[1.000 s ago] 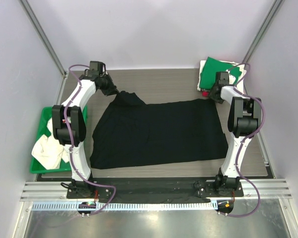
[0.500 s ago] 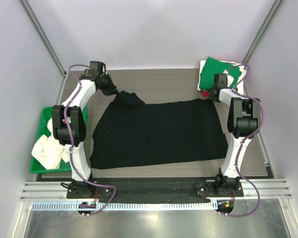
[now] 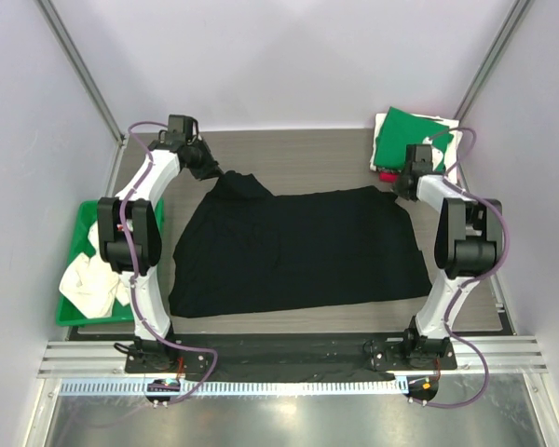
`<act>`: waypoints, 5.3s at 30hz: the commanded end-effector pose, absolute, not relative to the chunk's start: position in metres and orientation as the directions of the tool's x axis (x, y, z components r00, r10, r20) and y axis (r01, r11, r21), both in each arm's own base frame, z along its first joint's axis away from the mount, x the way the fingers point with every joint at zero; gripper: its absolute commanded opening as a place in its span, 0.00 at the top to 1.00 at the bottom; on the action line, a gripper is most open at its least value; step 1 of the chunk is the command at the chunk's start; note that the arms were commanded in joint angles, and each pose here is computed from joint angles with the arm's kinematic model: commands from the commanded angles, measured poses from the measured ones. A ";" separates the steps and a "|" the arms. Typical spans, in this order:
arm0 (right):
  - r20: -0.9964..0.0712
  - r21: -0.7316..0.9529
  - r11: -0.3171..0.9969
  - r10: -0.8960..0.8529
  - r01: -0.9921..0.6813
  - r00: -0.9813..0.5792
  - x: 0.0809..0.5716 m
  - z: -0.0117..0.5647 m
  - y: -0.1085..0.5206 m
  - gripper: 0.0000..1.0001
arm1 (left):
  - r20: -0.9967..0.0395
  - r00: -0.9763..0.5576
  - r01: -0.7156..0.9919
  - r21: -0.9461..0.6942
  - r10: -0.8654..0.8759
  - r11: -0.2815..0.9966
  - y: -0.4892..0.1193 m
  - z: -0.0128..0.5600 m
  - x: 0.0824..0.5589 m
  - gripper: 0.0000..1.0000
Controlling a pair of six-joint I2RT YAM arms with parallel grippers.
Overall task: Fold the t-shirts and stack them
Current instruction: Fold the tshirt
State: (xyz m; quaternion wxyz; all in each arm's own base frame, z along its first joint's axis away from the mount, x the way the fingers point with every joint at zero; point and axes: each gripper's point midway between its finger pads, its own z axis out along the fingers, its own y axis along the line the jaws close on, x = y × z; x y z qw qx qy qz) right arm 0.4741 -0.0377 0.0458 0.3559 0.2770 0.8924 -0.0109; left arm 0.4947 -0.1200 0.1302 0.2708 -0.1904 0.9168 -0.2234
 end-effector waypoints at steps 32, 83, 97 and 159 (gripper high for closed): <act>-0.671 0.360 0.748 0.622 0.557 -0.402 0.357 0.115 -0.058 0.99 | -0.453 -0.717 -0.288 -0.501 -0.531 0.816 -0.089 0.143 0.320 1.00; -0.447 0.468 0.831 0.515 0.300 -0.731 0.352 0.064 0.046 0.32 | -0.338 -0.730 -0.410 -0.478 -0.594 0.776 -0.110 0.094 0.278 0.55; -0.281 0.381 0.837 0.509 0.392 -0.814 0.273 0.010 0.077 0.32 | -0.268 -0.796 -0.495 -0.227 -0.542 0.839 -0.104 0.004 0.340 0.61; -0.281 0.405 0.911 0.206 0.079 -0.937 0.261 0.046 0.177 0.33 | -0.366 -0.825 -0.273 -0.410 -0.431 0.870 -0.168 0.076 0.385 0.36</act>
